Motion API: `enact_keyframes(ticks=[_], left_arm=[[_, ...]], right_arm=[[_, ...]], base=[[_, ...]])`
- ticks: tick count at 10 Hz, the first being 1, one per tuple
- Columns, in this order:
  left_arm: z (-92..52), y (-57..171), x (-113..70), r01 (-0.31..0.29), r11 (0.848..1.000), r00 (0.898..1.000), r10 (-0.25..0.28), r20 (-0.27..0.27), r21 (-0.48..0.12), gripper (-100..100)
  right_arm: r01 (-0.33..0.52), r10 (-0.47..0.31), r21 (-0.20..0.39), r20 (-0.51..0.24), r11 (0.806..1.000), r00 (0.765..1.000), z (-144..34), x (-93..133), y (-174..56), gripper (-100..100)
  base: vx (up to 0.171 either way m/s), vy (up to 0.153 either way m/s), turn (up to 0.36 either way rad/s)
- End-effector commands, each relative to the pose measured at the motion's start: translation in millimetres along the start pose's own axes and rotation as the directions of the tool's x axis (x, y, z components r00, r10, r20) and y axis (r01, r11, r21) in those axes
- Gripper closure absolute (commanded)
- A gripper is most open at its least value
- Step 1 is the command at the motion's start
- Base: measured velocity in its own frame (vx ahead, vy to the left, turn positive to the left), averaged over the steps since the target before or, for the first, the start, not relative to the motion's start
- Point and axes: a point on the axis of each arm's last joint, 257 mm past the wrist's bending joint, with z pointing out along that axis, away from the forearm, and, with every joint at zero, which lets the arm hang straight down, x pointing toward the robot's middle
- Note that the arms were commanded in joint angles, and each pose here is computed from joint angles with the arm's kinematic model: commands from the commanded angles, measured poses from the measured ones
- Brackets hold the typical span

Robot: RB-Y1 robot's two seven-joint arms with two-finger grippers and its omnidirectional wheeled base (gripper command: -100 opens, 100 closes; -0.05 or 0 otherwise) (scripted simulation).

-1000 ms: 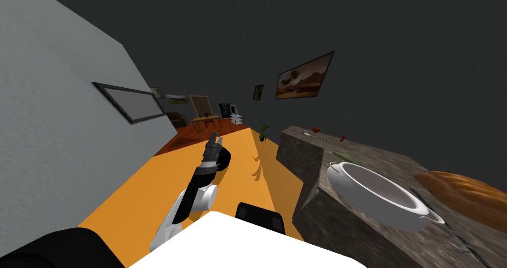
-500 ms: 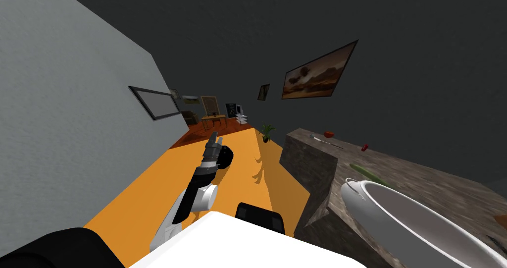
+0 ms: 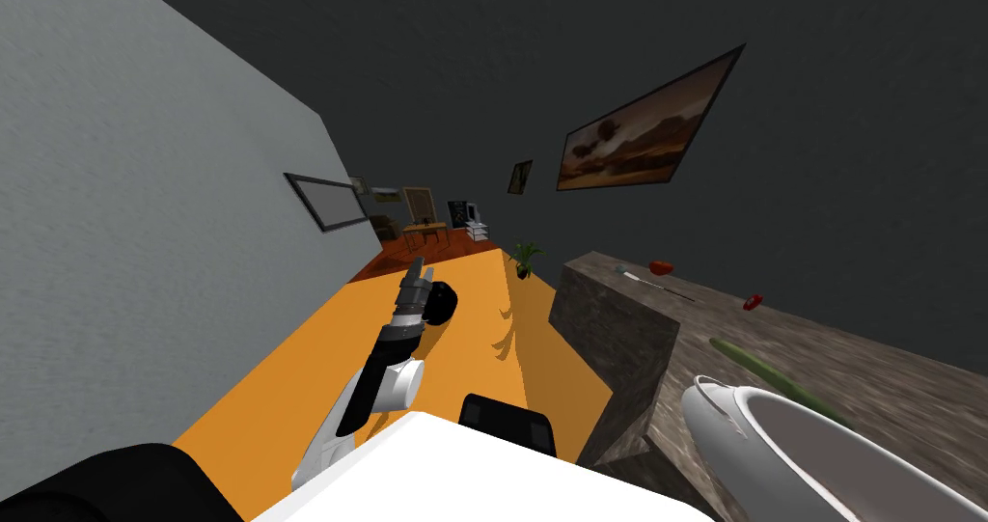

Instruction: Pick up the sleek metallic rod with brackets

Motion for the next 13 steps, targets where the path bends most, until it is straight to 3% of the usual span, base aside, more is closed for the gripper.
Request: enact_keyframes(ticks=[1, 3, 4, 8, 9, 10, 13], left_arm=[[0.0, 0.0, 0.0, 0.000, 1.000, 1.000, 0.000, 0.000, 0.000, 0], [0.0, 0.0, 0.0, 0.000, 1.000, 1.000, 0.000, 0.000, 0.000, 0], [0.0, 0.0, 0.0, 0.000, 1.000, 1.000, 0.000, 0.000, 0.000, 0], [0.0, 0.0, 0.0, 0.000, 1.000, 1.000, 0.000, 0.000, 0.000, 0], [0.0, 0.0, 0.0, 0.000, 1.000, 1.000, 0.000, 0.000, 0.000, 0], [0.0, 0.0, 0.0, 0.000, 1.000, 1.000, 0.000, 0.000, 0.000, 0], [0.0, 0.0, 0.0, 0.000, 1.000, 1.000, 0.000, 0.000, 0.000, 0]], right_arm=[[-0.004, 0.004, 0.002, 0.002, 1.000, 1.000, 3.8, 6.8, -2.4, -100], [-0.006, 0.006, 0.001, 0.002, 1.000, 1.000, 5.8, 8.8, -2.1, -100], [-0.006, 0.006, 0.002, 0.002, 1.000, 1.000, 6.2, 9.3, -2.4, 100], [-0.006, 0.006, 0.007, 0.002, 1.000, 1.000, 5.9, 9.0, -4.2, 100], [-0.006, 0.006, 0.006, 0.003, 1.000, 1.000, 5.9, 8.8, -3.9, 0], [-0.001, 0.001, 0.000, 0.000, 1.000, 1.000, 0.7, 1.7, -0.3, 100], [0.003, -0.003, -0.001, 0.000, 1.000, 1.000, -0.7, -0.9, 1.4, 100]], base=[[0.024, -0.042, 0.040], [0.014, -0.031, 0.020], [0.000, 0.000, 0.000], [0.000, -0.002, -0.005], [0.000, 0.000, 0.000], [-0.009, 0.036, -0.035], [-0.017, 0.032, -0.023]])
